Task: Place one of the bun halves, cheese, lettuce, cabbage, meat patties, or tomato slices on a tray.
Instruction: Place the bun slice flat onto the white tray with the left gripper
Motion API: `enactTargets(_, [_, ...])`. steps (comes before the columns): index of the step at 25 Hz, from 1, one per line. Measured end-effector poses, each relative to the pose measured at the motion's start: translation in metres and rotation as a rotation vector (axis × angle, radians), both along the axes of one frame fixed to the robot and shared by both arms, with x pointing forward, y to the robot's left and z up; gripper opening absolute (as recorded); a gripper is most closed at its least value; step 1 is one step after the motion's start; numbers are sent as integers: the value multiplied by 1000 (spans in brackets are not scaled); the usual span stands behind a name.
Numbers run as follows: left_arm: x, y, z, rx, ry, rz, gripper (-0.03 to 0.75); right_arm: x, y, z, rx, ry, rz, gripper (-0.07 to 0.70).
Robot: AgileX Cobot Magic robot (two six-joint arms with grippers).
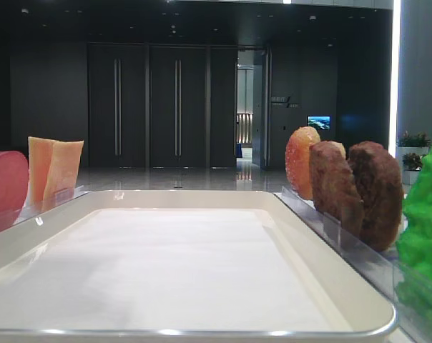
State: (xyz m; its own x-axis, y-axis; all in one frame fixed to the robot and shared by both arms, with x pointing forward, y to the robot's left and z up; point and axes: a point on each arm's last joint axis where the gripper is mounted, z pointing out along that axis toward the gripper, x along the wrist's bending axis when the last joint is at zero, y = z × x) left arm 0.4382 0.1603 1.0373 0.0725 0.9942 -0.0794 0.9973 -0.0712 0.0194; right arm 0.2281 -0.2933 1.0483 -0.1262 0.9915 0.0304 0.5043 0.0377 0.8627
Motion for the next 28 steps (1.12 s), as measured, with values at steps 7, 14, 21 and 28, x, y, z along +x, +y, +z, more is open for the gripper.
enactTargets(7, [2, -8, 1, -87, -27, -41, 139, 0, 0, 0, 0, 0, 0, 538])
enactTargets(14, [5, -25, 6, -278, -83, -86, 139, 0, 0, 0, 0, 0, 0, 538])
enactTargets(21, [10, -30, -12, -407, -96, -112, 139, 0, 0, 0, 0, 0, 0, 538])
enactTargets(28, [24, -34, -42, -496, -93, -112, 139, 0, 0, 0, 0, 0, 0, 538])
